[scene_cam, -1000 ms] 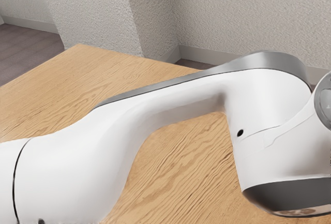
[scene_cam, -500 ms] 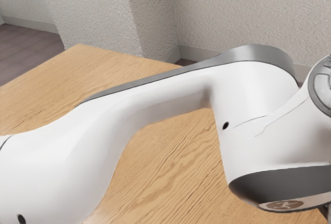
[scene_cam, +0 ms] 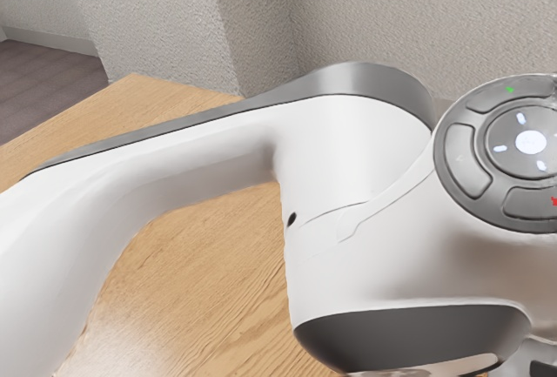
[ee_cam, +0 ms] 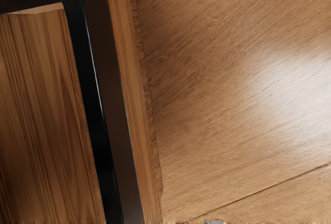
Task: Pull the drawer handle with one arm to open the drawer
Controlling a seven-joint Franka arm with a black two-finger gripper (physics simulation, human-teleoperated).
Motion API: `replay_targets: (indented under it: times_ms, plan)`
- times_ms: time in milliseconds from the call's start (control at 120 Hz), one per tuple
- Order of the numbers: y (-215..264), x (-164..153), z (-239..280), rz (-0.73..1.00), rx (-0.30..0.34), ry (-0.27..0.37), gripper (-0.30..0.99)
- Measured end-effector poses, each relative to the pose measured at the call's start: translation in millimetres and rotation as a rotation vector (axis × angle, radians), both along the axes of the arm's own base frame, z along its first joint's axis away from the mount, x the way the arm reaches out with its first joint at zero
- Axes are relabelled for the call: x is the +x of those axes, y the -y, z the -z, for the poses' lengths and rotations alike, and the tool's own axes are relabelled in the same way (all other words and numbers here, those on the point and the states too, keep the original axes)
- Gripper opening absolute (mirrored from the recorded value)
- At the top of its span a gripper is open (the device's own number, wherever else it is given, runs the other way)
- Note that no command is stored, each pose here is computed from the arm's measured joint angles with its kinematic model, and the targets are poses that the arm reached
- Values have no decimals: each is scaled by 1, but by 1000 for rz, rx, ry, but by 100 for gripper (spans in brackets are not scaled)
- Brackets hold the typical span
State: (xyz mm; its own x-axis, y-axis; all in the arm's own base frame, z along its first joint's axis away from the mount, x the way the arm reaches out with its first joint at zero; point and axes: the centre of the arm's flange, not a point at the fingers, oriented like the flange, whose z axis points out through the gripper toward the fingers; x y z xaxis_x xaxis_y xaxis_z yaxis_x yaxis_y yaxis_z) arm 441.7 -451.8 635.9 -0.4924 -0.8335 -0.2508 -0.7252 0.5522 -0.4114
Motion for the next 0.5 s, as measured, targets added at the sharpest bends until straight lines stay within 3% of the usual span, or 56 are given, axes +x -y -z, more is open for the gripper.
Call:
replay_targets:
  times_ms: [17,75,183,258,350,392,433,500]
  plan:
    - [-2,-5,-3,1,1,4,-17]
    - [-35,-13,-26,-45,2,33,-5]
    - [-114,-26,-98,-182,-33,108,30]
    - [-130,-40,-115,-208,-34,113,46]
    - [-143,-68,-125,-210,-37,109,56]
    - [-154,-78,-129,-192,-68,84,59]
    - [-173,-69,-127,-198,-103,38,61]
    - [-219,-40,-110,-360,-183,-117,64]
